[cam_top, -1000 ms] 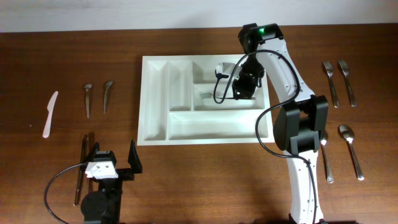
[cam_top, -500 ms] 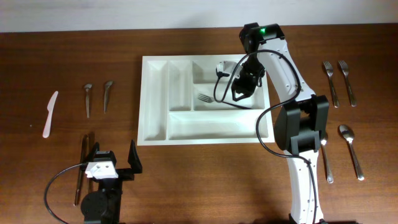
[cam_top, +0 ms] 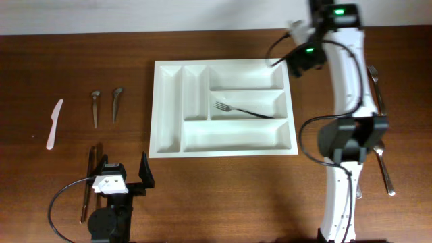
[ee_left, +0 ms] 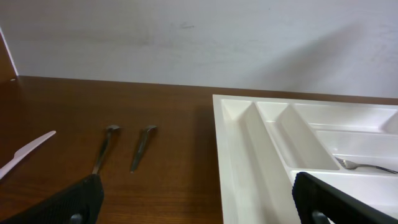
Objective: Pack container
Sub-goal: 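Move the right gripper back to the forks on the right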
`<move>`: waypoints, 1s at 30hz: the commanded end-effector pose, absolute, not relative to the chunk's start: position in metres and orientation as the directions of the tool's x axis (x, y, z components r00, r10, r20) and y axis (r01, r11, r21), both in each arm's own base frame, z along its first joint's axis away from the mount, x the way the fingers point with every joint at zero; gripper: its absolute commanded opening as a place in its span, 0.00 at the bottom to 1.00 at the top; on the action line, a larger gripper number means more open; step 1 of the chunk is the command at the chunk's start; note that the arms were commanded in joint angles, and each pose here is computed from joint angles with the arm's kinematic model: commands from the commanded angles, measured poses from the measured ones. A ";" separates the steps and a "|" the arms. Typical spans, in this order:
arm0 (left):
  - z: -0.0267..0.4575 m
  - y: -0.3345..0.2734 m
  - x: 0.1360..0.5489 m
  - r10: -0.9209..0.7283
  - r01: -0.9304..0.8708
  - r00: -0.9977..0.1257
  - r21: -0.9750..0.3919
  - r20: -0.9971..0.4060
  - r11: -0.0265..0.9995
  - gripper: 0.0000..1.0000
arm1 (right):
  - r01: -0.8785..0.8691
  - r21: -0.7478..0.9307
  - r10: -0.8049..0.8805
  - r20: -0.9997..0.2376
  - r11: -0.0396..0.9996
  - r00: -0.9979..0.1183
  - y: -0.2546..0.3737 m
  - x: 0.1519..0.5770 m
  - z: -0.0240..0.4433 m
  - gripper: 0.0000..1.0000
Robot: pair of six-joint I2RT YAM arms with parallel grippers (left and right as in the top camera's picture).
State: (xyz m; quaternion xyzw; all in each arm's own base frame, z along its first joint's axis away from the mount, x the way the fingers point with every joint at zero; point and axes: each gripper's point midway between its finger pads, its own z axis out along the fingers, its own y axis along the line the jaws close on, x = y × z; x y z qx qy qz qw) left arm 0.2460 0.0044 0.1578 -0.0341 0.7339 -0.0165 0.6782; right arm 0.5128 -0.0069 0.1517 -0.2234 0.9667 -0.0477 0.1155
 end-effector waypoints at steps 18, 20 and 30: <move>0.156 0.004 0.246 -0.064 -0.024 -0.078 -0.062 -0.995 0.998 0.99 | -0.109 -0.113 -0.127 -0.172 0.988 -0.977 -0.143 0.503 0.112 0.99; 0.156 0.004 0.246 -0.064 -0.024 -0.078 -0.062 -0.995 0.998 0.99 | -0.099 -0.100 -0.114 -0.158 0.990 -0.981 -0.149 0.503 0.101 0.99; 0.156 0.004 0.246 -0.064 -0.024 -0.078 -0.062 -0.995 0.998 0.99 | -0.081 -0.085 -0.091 -0.112 0.993 -0.990 -0.172 0.499 0.065 0.99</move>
